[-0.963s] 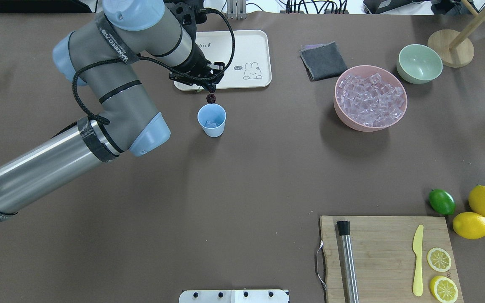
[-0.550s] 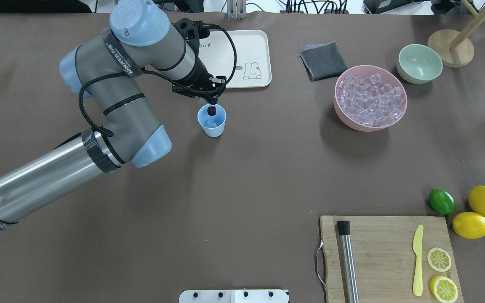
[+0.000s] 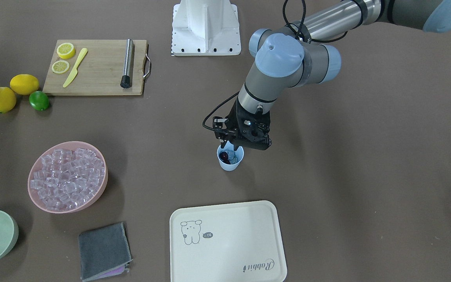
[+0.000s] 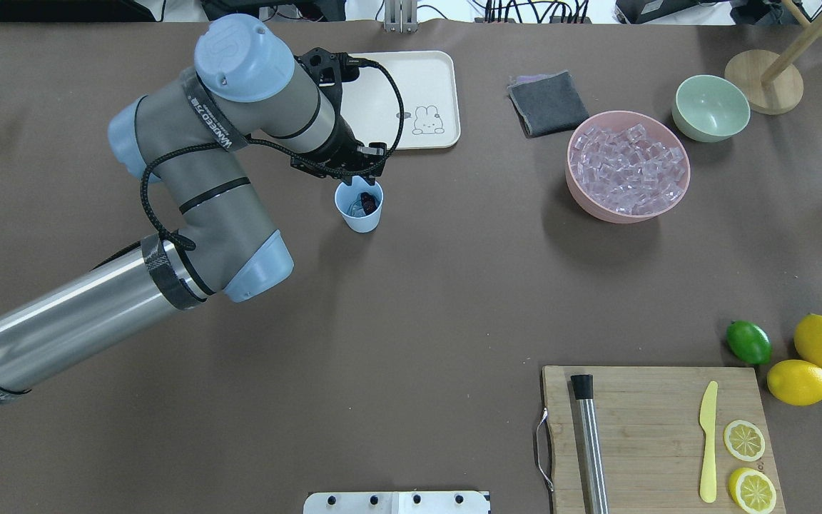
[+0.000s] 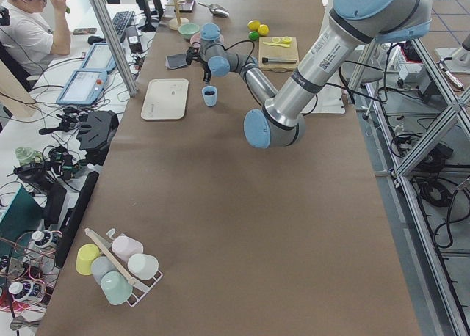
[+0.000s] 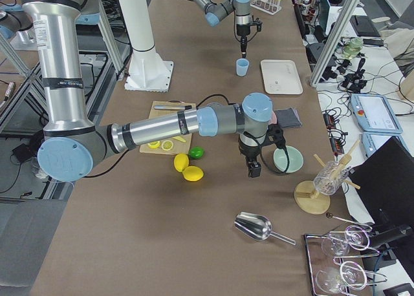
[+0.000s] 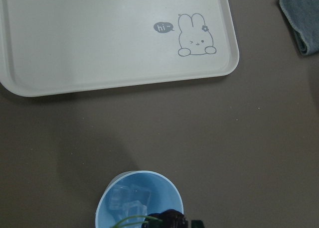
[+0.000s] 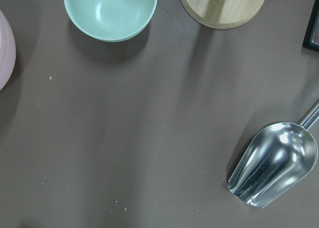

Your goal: Put ice and cherries in cup

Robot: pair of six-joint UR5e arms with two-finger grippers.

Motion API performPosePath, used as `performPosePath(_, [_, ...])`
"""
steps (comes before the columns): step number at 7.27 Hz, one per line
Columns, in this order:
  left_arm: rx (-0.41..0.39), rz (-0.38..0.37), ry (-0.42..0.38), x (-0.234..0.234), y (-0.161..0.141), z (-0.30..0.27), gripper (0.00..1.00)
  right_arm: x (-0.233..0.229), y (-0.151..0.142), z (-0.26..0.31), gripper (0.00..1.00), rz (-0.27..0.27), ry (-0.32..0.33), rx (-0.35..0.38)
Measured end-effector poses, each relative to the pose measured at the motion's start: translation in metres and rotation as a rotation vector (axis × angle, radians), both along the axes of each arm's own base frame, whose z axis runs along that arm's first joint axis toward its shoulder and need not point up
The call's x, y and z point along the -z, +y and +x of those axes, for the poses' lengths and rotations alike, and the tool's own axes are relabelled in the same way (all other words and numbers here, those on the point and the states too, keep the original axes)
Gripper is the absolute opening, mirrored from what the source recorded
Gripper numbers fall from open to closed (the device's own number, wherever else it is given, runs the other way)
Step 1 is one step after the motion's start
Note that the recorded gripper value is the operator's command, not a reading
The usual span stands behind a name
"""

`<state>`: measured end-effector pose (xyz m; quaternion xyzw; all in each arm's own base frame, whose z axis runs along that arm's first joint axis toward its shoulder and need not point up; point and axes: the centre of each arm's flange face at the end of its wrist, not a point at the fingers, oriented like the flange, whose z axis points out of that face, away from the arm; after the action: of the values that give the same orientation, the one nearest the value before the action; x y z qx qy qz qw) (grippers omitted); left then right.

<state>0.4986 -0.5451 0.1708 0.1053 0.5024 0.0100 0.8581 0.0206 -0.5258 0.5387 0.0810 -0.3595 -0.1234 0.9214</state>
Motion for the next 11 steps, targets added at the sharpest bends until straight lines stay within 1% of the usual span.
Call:
performPosePath(1, [0.009,0.004,0.000,-0.003,0.000,-0.008,0.97,-0.001,0.001,0.000,1.00,-0.002,-0.002,0.000])
performPosePath(2, [0.030,0.002,-0.001,-0.014,-0.004,-0.031,0.97,-0.004,0.002,0.000,1.00,-0.007,-0.003,0.000])
performPosePath(3, [0.057,-0.011,-0.014,-0.041,-0.013,-0.068,0.97,-0.005,0.003,0.001,1.00,-0.010,-0.005,-0.002])
performPosePath(4, [0.073,-0.016,-0.045,-0.084,-0.023,-0.117,0.97,-0.004,0.003,0.002,1.00,-0.009,-0.007,-0.004])
performPosePath(5, [0.080,-0.002,-0.095,-0.136,-0.035,-0.176,0.97,0.000,0.001,0.005,1.00,-0.002,-0.008,-0.010])
performPosePath(6, [0.087,0.002,-0.154,-0.194,-0.047,-0.245,0.97,0.006,-0.004,0.008,1.00,0.010,-0.007,-0.017])
performPosePath(7, [0.092,0.005,-0.208,-0.250,-0.057,-0.325,0.97,0.013,-0.007,0.010,1.00,0.023,-0.008,-0.021])
performPosePath(8, [0.084,0.011,-0.249,-0.307,-0.056,-0.409,0.97,0.022,-0.007,0.009,1.00,0.038,-0.018,-0.022])
performPosePath(9, [0.067,0.004,-0.264,-0.364,-0.043,-0.481,0.97,0.028,-0.007,0.009,1.00,0.048,-0.022,-0.024])
performPosePath(10, [0.055,-0.015,-0.267,-0.413,-0.024,-0.528,0.97,0.028,-0.007,0.009,1.00,0.051,-0.020,-0.022])
performPosePath(11, [0.047,-0.043,-0.268,-0.442,-0.009,-0.549,0.97,0.026,-0.007,0.008,1.00,0.050,-0.018,-0.017])
